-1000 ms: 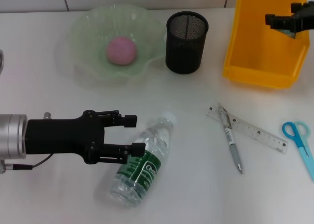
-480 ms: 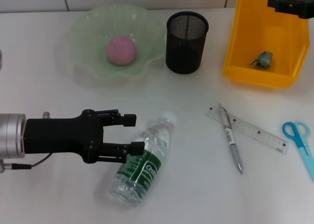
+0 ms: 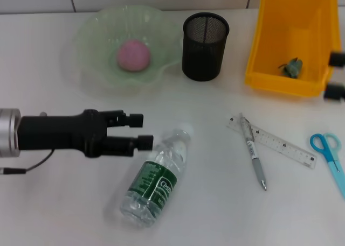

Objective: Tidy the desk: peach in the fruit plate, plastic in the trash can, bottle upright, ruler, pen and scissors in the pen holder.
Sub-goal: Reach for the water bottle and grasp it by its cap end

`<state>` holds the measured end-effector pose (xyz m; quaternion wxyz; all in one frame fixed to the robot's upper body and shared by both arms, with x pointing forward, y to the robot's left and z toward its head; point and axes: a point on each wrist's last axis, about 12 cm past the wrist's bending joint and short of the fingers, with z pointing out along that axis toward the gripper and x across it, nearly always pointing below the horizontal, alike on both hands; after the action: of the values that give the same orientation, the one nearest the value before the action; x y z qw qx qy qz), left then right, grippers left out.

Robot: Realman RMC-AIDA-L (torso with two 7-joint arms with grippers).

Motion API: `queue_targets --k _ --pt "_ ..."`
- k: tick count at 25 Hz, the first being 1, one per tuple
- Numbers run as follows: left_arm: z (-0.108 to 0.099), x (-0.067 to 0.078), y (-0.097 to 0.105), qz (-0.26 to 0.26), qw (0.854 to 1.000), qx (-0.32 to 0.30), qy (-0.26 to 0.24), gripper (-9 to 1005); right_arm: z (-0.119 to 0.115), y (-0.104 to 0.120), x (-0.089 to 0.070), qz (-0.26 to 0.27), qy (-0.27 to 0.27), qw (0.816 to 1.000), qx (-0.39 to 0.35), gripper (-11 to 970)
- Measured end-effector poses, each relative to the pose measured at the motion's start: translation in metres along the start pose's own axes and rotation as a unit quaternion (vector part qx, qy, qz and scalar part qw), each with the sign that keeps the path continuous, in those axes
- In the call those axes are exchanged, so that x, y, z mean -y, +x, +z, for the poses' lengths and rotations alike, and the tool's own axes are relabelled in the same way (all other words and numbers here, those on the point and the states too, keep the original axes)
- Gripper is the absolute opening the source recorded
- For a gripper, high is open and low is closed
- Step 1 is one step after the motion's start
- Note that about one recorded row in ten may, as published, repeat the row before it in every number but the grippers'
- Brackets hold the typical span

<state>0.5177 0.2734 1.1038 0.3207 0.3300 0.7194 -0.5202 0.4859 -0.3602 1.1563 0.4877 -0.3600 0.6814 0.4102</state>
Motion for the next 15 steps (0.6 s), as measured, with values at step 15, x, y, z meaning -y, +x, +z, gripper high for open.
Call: queue_targets --k 15 --pt "0.059 -0.004 -0.103 -0.154 0.972 -0.14 -0.105 737 -0.016 0.083 -0.031 0.035 -0.031 0.999 -0.008 802"
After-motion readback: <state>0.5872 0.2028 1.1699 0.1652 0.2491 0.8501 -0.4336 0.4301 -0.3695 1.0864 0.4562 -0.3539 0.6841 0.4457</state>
